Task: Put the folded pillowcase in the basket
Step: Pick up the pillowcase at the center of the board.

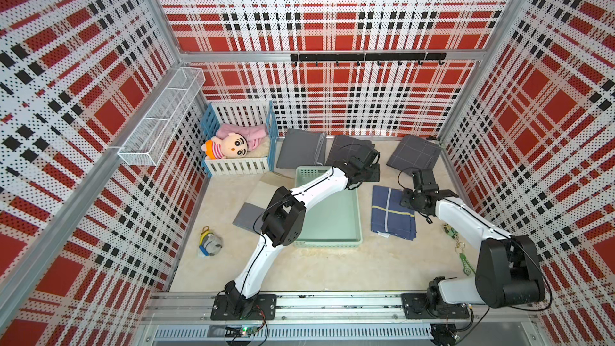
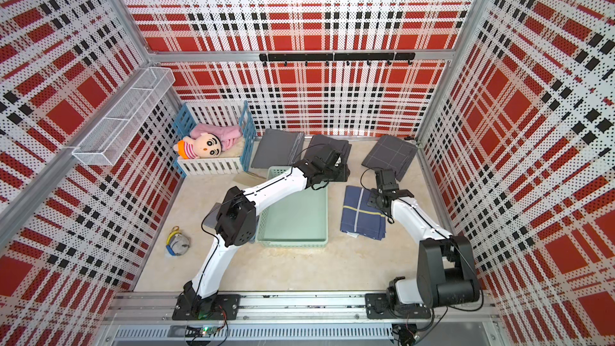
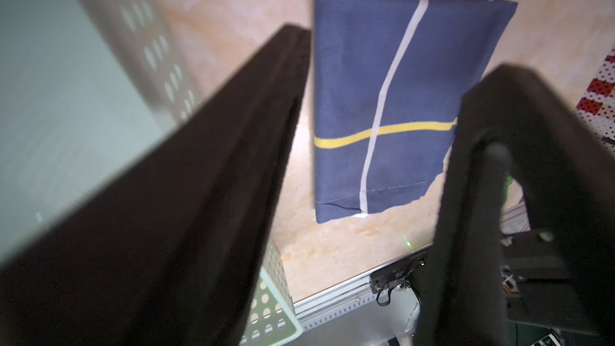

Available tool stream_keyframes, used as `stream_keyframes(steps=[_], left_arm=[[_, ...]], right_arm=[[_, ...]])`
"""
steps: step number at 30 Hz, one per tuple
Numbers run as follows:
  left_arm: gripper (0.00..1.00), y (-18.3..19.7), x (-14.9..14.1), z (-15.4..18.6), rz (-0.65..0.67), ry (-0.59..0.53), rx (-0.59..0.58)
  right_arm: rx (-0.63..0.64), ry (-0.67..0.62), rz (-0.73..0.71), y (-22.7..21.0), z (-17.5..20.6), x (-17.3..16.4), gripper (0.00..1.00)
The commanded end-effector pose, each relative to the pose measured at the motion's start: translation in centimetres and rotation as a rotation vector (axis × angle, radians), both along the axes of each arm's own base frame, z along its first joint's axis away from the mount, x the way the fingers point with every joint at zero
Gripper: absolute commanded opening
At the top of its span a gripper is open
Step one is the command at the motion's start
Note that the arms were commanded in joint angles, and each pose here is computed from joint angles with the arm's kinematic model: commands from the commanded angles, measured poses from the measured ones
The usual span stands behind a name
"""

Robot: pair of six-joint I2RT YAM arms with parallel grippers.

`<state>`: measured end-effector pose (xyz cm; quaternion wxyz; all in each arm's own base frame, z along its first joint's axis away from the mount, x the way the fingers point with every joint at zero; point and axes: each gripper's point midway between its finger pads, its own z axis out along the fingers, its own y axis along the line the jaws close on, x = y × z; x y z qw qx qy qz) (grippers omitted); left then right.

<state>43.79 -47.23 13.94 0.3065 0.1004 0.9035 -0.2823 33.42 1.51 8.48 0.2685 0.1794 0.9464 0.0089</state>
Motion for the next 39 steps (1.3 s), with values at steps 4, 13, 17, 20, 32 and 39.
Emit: stream_keyframes(steps=[4, 13, 17, 20, 32, 39], left_arm=[[0.5, -2.9, -1.7, -3.9, -0.072, 0.108, -0.041], [0.47, -2.8, -2.6, -9.7, -0.028, 0.214, 0.011], [0.46, -2.5, -2.6, -9.5, 0.009, 0.178, 0.053], [0.46, -2.2, -2.5, -8.3, 0.036, 0.146, 0.064], [0.48, -1.3, -2.3, -10.8, 0.077, 0.172, 0.107], [0.13, -1.2, -2.8, -12.8, 0.063, 0.209, 0.123]], right_arm=[[0.031, 0.019, -0.031, -0.4, -0.3, -1.5, 0.61], [0.061, 0.023, -0.015, 0.1, -1.1, -2.2, 0.63], [0.063, 0.029, -0.014, 0.1, -1.6, -2.7, 0.63], [0.062, 0.043, -0.014, 0.1, -2.0, -3.0, 0.64], [0.047, 0.044, -0.022, -0.2, -2.0, -3.6, 0.68], [0.056, 0.096, -0.055, -0.4, -3.2, -5.0, 0.73]])
